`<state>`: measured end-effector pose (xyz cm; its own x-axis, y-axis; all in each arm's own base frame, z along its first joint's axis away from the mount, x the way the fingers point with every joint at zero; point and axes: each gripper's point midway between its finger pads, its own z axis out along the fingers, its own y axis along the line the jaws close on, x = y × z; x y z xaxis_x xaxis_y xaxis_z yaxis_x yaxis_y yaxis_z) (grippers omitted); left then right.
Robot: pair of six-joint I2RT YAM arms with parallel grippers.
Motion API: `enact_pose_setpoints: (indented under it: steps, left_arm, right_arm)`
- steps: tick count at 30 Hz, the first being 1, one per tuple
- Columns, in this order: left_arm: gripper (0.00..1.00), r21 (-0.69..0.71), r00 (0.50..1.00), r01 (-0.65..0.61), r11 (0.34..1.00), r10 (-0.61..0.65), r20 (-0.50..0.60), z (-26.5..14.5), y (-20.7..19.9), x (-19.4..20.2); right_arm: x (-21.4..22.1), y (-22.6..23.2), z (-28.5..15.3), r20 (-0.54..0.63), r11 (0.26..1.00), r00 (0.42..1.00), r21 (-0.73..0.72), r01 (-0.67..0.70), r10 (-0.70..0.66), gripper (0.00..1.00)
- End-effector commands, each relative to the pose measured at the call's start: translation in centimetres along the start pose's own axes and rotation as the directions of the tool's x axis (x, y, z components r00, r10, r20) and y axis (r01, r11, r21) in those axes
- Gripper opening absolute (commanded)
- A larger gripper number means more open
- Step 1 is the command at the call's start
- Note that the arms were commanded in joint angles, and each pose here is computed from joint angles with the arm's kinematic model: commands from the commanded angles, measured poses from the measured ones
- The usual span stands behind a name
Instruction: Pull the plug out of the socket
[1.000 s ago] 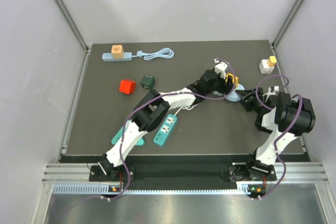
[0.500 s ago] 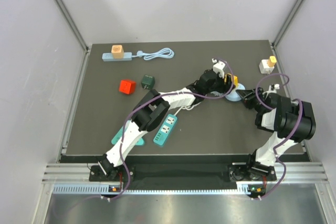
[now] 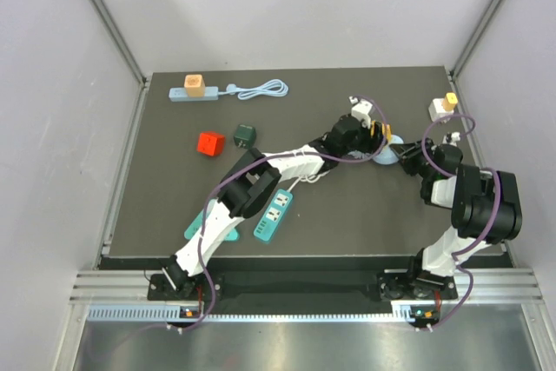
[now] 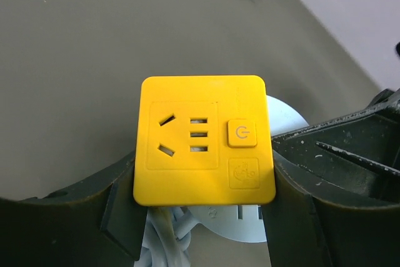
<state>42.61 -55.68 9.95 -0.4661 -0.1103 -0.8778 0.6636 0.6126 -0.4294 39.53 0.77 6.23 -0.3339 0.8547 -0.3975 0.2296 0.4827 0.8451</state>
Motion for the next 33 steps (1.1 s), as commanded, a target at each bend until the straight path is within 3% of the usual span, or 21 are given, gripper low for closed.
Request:
enact_pose_setpoints:
  steps: [1, 4, 8, 11, 15, 19, 24, 29, 30, 33]
  left_arm:
    - [0.00, 0.072, 0.959, -0.181, 0.981, 0.160, 0.236, -3.0, -8.9, -11.4]
    - [0.00, 0.136, 0.969, -0.058, 0.989, 0.023, 0.247, -3.3, -8.4, -11.7]
    - [0.00, 0.231, 0.934, 0.121, 0.965, -0.189, 0.302, -4.3, -8.3, -14.0]
    - [0.00, 0.225, 0.905, 0.156, 0.962, -0.230, 0.357, -4.4, -7.7, -16.1]
    - [0.00, 0.170, 0.889, 0.144, 0.975, -0.203, 0.410, -4.6, -7.8, -18.3]
    - [0.00, 0.207, 0.906, 0.102, 0.973, -0.177, 0.384, -4.5, -9.0, -18.2]
    - [0.00, 0.125, 0.944, -0.015, 0.992, -0.027, 0.328, -5.7, -9.2, -17.7]
    - [0.00, -0.139, 0.968, -0.086, 0.987, 0.116, 0.223, -9.2, -5.2, -17.6]
    - [0.00, -0.206, 0.981, -0.104, 0.973, 0.134, 0.140, -9.8, -3.6, -15.6]
    - [0.00, -0.343, 0.986, -0.140, 0.929, 0.163, 0.038, -13.3, -0.7, -14.2]
  right_arm:
    - [0.6, -4.8, -0.1, 0.000, 0.979, 0.999, 0.200, 0.044, -0.045, 0.00]
    - [0.6, -5.0, -0.2, 0.004, 0.975, 0.999, 0.217, 0.047, -0.049, 0.00]
    - [0.7, -5.0, -0.1, 0.000, 0.973, 0.999, 0.223, 0.051, -0.052, 0.00]
    - [0.7, -5.1, -0.2, 0.000, 0.971, 0.998, 0.234, 0.056, -0.057, 0.00]
    - [0.7, -5.0, -0.1, 0.001, 0.970, 0.998, 0.236, 0.058, -0.060, 0.00]
    - [0.8, -4.9, -0.1, -0.003, 0.972, 0.998, 0.227, 0.060, -0.061, 0.00]
    - [1.0, -4.5, 0.2, -0.017, 0.978, 0.998, 0.198, 0.065, -0.063, 0.00]
    - [1.0, -4.1, 0.2, -0.022, 0.982, 0.997, 0.175, 0.071, -0.068, 0.00]
    - [1.0, -4.0, 0.3, -0.021, 0.983, 0.997, 0.169, 0.074, -0.072, 0.00]
    - [1.0, -3.9, 0.2, -0.021, 0.984, 0.997, 0.161, 0.076, -0.073, 0.00]
